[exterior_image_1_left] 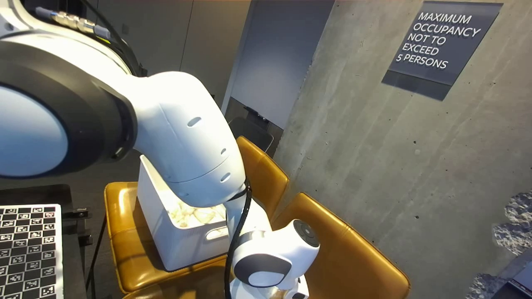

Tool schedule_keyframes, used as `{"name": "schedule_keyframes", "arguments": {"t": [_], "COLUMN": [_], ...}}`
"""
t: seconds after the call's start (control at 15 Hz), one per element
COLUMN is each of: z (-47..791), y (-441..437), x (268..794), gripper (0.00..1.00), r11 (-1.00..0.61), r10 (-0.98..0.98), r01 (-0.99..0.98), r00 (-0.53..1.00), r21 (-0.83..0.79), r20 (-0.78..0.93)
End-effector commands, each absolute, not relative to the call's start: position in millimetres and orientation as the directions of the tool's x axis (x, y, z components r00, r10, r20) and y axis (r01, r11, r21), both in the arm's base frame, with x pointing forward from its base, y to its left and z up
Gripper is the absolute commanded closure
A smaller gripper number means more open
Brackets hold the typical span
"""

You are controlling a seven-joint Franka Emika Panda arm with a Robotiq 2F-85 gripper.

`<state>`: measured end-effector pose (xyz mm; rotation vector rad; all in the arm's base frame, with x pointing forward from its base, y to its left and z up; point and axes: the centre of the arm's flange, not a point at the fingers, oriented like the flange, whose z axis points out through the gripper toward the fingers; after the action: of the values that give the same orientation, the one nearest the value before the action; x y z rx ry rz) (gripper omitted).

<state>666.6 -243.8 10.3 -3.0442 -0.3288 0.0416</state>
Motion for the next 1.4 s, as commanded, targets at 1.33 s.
{"name": "schedule_keyframes", "arguments": {"t": [1.33], "z": [383], "y": [-80], "x": [620], "gripper": [1.0], "r11": [-0.867], "r10": [0.49], "r01": [0.462], "r00": [0.858], "r21": [0.185], "r20": [0.154]}}
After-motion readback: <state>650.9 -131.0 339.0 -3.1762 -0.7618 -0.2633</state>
